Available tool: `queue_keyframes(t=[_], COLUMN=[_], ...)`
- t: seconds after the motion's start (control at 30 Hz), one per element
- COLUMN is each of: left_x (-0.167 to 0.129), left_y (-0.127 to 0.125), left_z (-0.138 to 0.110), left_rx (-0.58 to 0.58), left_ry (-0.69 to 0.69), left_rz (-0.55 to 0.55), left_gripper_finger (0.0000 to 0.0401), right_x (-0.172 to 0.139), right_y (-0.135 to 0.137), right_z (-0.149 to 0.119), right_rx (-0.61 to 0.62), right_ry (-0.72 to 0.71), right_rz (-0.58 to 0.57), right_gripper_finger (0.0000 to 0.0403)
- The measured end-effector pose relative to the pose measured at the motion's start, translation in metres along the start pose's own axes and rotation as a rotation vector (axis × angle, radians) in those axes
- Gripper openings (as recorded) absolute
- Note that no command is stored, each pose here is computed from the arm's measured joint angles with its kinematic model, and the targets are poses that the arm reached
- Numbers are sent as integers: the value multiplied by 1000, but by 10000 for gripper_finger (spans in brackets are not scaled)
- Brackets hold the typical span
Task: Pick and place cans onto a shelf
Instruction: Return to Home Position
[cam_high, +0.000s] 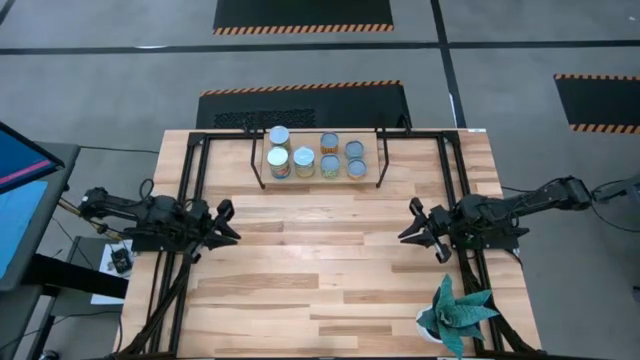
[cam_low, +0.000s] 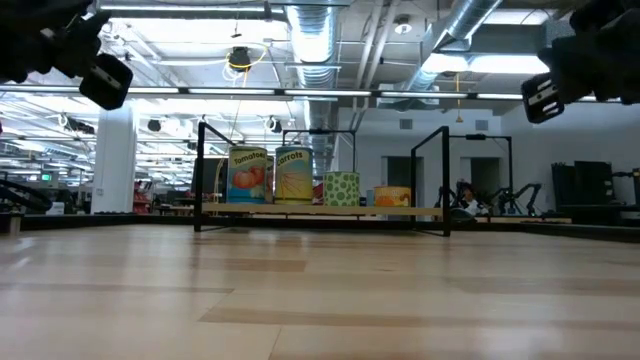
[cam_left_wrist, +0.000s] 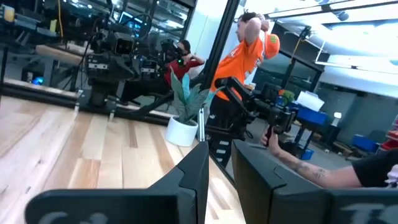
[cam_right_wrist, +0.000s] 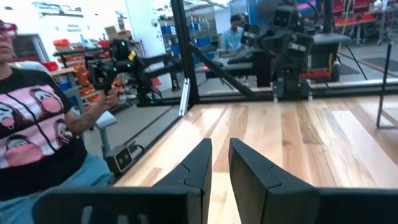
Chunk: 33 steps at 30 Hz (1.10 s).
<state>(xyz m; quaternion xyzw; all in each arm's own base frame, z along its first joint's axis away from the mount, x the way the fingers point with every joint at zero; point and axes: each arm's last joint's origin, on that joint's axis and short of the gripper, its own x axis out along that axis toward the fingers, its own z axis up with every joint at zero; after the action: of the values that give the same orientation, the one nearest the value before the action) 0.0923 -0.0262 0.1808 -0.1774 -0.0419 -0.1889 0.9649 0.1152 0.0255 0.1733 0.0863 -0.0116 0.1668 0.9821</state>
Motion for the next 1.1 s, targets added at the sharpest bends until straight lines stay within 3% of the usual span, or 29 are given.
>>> queue_keyframes(t=[0.23,0.43,0.83,1.1], left_x=[0,-1,-2,-2], left_y=[2,8,12,14], left_z=[1,3,-4,-6], left_rx=[130,182,136,94], left_ry=[-23,-40,48,54], left_rz=[43,119,110,149], left_gripper_finger=[59,59,59,59], right_x=[0,-3,-5,-8], right_y=[-4,-4,-4,-1], right_z=[-6,0,2,14], right_rx=[-1,-25,-20,-42], right_ry=[59,-1,-16,-143], right_rz=[-51,-55,-58,-38], right_gripper_finger=[82,82,82,82])
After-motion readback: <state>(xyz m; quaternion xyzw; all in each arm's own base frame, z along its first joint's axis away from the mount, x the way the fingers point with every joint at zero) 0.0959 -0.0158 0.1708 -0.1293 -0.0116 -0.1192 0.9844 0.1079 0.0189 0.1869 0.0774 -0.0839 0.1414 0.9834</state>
